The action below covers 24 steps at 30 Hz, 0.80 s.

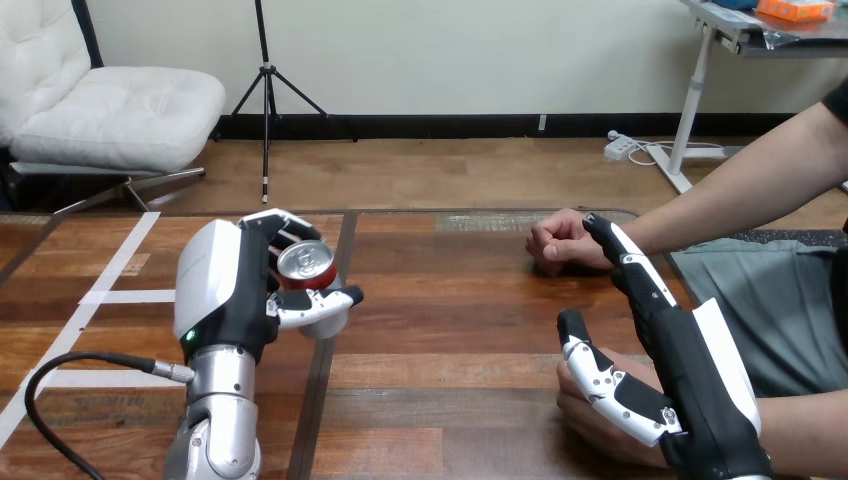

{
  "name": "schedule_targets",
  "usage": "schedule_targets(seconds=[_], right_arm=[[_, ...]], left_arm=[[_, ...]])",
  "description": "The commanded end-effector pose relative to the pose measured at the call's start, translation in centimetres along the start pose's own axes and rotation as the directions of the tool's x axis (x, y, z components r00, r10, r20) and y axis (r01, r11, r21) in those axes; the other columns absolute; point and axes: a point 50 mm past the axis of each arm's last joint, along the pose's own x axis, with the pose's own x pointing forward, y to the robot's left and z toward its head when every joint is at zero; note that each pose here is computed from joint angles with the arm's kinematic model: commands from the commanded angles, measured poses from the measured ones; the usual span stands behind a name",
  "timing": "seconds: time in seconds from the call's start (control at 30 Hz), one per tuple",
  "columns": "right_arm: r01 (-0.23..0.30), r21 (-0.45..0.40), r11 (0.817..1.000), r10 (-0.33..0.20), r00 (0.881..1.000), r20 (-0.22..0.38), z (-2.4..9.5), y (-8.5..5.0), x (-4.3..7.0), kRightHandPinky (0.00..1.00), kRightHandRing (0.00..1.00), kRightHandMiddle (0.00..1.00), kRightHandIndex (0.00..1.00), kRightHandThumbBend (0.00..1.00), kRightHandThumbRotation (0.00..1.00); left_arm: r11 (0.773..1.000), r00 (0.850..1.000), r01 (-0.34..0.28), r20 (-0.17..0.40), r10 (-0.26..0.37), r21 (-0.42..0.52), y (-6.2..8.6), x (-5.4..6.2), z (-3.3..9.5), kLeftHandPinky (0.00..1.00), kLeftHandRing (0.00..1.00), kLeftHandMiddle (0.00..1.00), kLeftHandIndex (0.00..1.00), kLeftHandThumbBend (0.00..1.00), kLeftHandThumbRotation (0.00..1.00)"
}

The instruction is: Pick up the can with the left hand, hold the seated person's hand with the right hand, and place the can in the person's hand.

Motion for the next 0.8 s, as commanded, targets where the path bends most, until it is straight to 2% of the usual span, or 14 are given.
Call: schedule_targets(seconds=[0.0,0.43,0.77], right_arm=[[0.018,0.016,1.000,-0.020,0.997,0.076,1.0,0.0,1.3,1.00,1.00,0.97,0.94,0.17,0.17],[0.013,-0.032,0.999,-0.011,0.997,0.078,0.9,-0.3,1.5,1.00,0.99,0.96,0.94,0.17,0.18],[0.017,-0.098,0.995,-0.009,0.997,0.083,1.0,-1.0,1.7,0.96,0.95,0.95,0.94,0.23,0.19]], left_arm=[[0.999,0.989,-0.046,0.142,0.049,-0.022,1.4,0.9,2.8,0.39,0.42,0.47,0.50,0.73,0.00],[1.000,0.977,-0.014,0.210,0.019,-0.029,1.3,0.3,4.3,0.38,0.42,0.47,0.50,0.73,0.00],[0.999,0.967,0.001,0.254,0.011,-0.047,0.9,0.1,5.2,0.36,0.41,0.47,0.49,0.75,0.00]])
